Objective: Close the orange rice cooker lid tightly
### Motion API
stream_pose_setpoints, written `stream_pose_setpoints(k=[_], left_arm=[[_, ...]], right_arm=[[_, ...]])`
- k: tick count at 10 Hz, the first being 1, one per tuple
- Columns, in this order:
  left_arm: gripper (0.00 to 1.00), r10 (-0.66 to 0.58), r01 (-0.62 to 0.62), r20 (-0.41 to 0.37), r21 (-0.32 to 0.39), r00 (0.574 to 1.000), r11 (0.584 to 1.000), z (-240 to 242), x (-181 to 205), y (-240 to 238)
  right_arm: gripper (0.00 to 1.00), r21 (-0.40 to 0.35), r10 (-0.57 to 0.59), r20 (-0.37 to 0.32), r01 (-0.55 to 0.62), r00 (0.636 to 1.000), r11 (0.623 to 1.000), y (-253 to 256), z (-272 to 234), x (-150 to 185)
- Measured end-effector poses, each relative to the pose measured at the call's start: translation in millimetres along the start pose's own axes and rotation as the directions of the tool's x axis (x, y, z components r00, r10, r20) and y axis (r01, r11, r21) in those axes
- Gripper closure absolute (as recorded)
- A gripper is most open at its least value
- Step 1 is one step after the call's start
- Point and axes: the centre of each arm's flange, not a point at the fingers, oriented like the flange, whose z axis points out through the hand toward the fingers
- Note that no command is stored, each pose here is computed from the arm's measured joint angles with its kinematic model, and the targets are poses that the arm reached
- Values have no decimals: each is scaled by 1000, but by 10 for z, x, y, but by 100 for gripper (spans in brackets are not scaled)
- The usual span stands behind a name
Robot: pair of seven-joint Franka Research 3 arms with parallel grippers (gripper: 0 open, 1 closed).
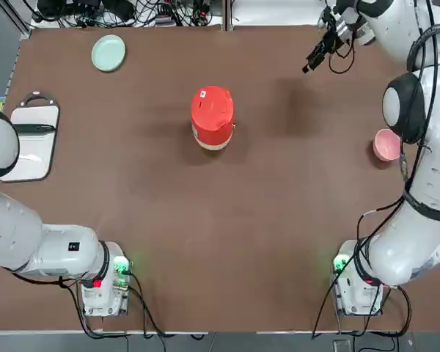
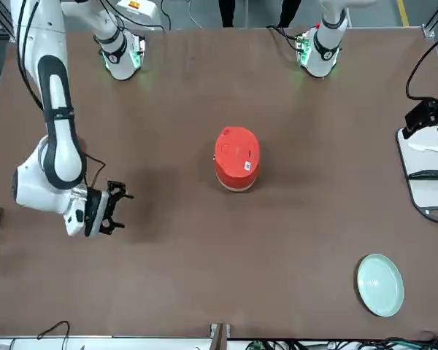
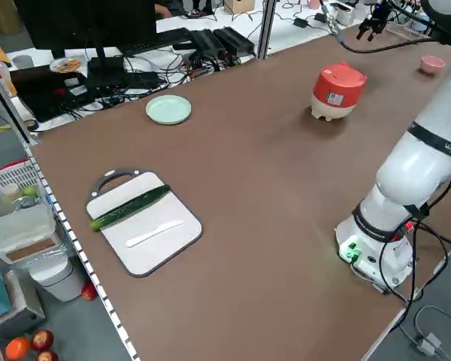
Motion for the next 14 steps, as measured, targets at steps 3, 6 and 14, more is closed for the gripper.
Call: stream_pose_setpoints(k=[3,6,14], left_arm=[[0,0,0,0,0,1000,1000,-2,0,1],[0,0,0,-1,0,1000,1000,-6,-1,2],[0,3,-3,-4,0,1000,1000,-26,-10,15]], right_arm=[[0,-132,370,89,-357,925,925,-587,-466,486],[0,-269,675,129,-629,727,729,-957,-1344,693],[0,-466,781,94,-666,618,583,-1359,-2543,544]])
